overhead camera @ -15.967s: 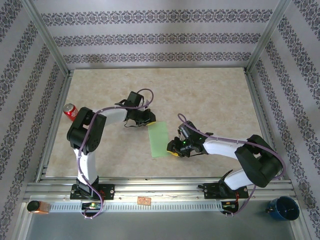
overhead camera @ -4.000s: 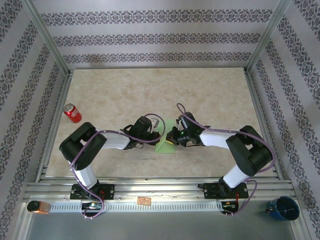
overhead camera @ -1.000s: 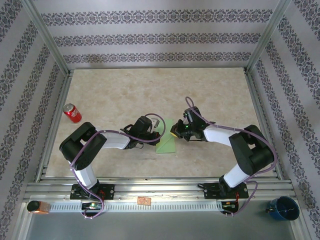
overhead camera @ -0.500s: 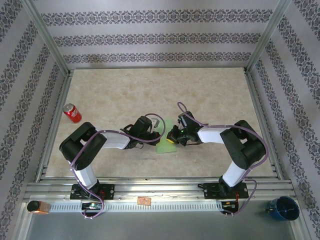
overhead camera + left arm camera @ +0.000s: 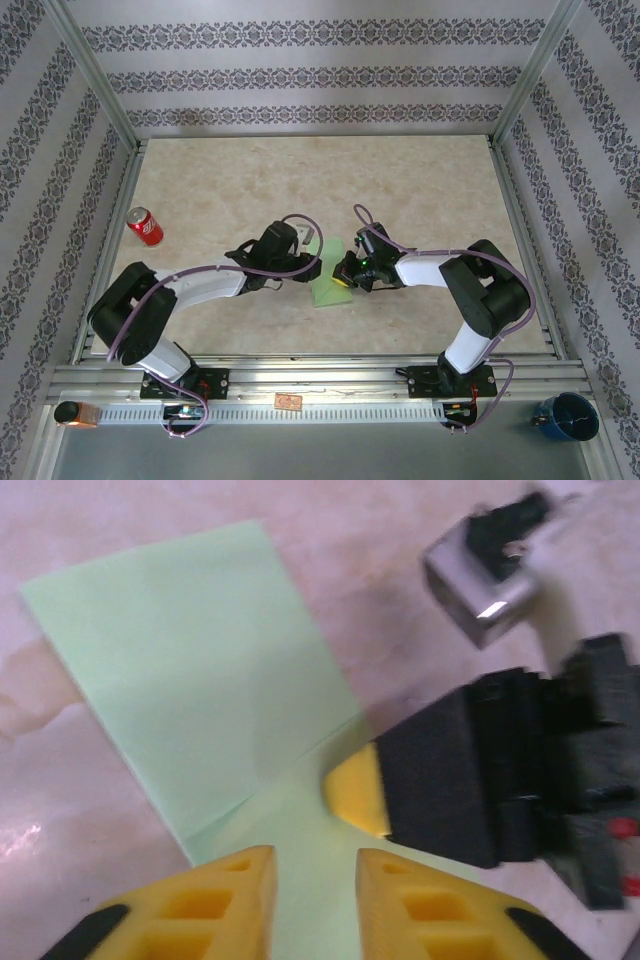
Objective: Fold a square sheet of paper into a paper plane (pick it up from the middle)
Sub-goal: Fold the triangle a second time at the center of the table.
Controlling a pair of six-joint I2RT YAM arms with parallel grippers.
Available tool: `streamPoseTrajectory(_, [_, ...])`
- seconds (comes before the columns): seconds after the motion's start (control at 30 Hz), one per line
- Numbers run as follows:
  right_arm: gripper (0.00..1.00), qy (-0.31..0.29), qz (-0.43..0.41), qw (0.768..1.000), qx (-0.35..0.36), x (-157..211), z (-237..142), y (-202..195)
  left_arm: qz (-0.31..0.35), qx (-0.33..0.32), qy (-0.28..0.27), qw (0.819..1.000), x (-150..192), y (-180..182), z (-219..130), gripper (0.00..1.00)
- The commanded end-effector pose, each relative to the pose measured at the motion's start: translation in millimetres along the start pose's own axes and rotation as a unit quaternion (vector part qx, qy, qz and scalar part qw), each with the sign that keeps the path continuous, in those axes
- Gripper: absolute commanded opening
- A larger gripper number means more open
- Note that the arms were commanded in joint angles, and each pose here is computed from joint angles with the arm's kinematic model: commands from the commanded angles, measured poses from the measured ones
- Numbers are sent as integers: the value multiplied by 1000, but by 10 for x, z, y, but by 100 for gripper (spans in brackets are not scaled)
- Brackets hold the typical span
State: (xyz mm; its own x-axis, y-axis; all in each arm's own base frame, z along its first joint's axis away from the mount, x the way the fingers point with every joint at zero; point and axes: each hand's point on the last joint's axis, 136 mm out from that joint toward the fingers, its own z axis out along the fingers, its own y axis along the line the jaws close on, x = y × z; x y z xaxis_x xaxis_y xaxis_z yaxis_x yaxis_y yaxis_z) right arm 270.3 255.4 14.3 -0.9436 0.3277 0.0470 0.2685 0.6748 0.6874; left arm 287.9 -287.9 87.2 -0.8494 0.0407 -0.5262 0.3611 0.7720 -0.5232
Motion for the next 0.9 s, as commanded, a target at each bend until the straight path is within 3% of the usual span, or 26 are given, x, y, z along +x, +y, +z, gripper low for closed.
streamPoseTrajectory(0.0, [0,6,18,999,45,56,43,-304,-51,52,48,996,111,-200,-20,15])
streamPoseTrajectory(0.17, [0,6,20,999,47,62,48,-323,-92,117,106,983,268,-439,146,0])
streamPoseTrajectory(0.47, [0,5,21,999,47,54,49,-312,-110,105,158,976,475,-353,385,0])
streamPoseTrajectory(0.87, [0,6,21,998,52,59,52,-335,-105,61,188,975,744,-98,448,0])
